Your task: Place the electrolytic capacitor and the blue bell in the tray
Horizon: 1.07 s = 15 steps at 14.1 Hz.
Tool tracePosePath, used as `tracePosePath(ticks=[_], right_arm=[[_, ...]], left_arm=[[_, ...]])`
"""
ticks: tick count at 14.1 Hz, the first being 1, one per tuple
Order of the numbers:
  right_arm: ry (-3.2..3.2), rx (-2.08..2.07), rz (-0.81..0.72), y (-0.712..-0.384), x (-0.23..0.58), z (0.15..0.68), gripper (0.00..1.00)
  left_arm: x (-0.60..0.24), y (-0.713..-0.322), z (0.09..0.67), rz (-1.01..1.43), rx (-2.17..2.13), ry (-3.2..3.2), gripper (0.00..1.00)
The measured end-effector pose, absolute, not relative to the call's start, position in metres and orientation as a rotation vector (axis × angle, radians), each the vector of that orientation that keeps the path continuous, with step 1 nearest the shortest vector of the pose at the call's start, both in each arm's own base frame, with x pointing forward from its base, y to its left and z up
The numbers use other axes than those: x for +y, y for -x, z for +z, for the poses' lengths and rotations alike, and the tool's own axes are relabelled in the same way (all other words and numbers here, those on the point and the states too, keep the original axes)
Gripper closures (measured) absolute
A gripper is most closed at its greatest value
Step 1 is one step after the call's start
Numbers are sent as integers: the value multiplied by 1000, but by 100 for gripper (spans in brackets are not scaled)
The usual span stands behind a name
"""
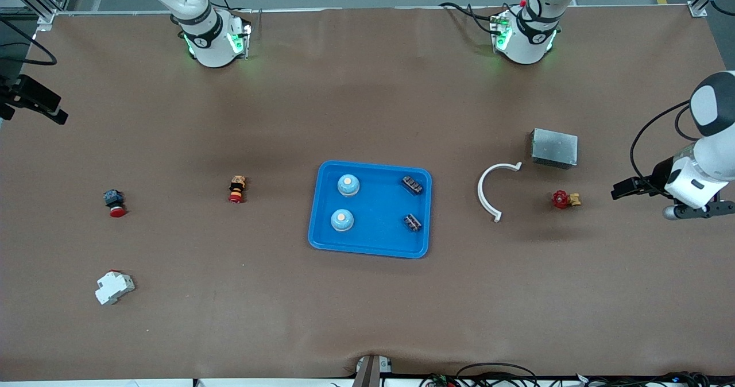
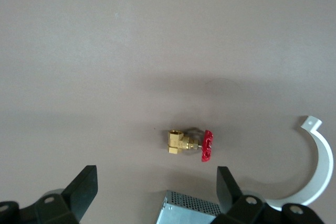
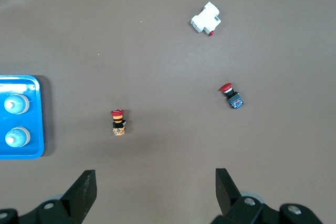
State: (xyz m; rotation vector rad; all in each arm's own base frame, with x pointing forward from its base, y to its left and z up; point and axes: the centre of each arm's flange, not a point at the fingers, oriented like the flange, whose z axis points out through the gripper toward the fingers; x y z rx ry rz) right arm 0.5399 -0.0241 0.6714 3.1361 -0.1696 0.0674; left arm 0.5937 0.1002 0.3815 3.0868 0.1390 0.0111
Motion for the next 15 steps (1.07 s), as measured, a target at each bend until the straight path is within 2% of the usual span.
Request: tracePosePath(ticks=[10,15], right_arm=[[-3136,-174,70,-540,-25,671,0],[-3136,-174,78,-541,-25,671,0]], left_arm=[[83,-565,451,57,181,-3164,0],[84,-573,504,78,166,-3139,0]])
